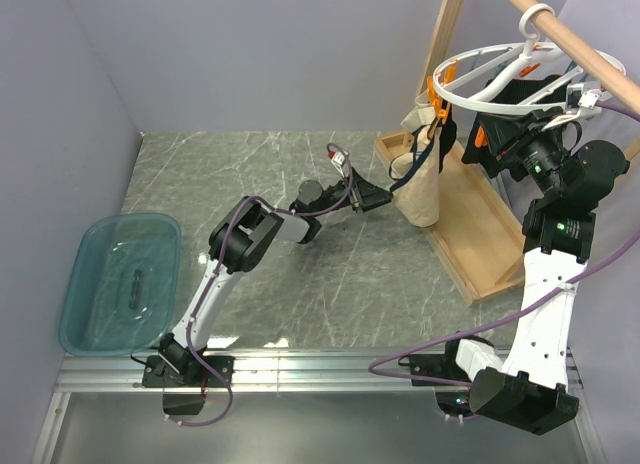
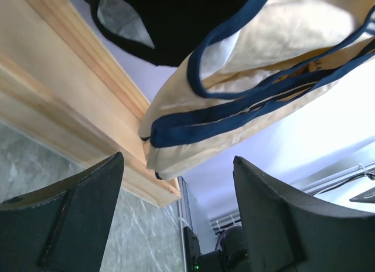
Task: Clip the underwear to the hanger
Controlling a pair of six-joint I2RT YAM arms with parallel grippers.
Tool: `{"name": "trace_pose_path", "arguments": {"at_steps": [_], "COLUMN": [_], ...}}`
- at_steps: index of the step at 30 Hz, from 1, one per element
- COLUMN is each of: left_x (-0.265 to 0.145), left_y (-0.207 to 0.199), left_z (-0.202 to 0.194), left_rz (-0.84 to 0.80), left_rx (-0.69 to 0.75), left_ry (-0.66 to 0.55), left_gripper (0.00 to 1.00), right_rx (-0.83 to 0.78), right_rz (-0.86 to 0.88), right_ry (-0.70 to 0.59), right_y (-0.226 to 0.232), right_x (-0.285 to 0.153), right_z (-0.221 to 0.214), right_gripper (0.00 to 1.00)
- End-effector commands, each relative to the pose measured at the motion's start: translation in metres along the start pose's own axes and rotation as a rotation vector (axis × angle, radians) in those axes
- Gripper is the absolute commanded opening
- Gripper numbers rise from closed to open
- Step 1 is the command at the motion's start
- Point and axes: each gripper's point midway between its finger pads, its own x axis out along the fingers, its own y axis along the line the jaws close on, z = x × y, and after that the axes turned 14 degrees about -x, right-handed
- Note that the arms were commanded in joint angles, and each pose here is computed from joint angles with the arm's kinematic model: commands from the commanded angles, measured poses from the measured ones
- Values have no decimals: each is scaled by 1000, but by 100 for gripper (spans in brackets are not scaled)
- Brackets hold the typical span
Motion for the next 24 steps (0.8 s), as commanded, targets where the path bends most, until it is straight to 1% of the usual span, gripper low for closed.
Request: {"name": "trace_pose_path", "arguments": {"at_steps": [1, 6, 12, 14, 19, 22, 24], "left_x": [1, 8, 9, 6, 0, 3, 4], "left_y": [-103, -98, -94, -92, -88, -90, -92], "left_z": [-7, -12, -10, -11, -14, -15, -15], "left_rz": [-401, -413, -423, -418, -411, -424, -433], "left_rx": [295, 287, 256, 246, 230, 228, 228], "left_ry": [3, 11, -8, -12, -17, -16, -15], "left_gripper": [79, 75, 70, 70, 77, 76, 73], "right_rx": [-29, -29, -26, -23, -24, -25, -27], "right_rz": [64, 68, 66, 67, 69, 67, 69], "right_ry": [-35, -39, -36, -35, -35, -37, -37], "right_y": [19, 20, 19, 19, 19, 19, 19], "right_x": [-8, -7, -7, -6, -6, -6, -7], "right_z": [21, 22, 21, 20, 20, 20, 21], "right_gripper": [0, 0, 0, 0, 0, 0, 0]}}
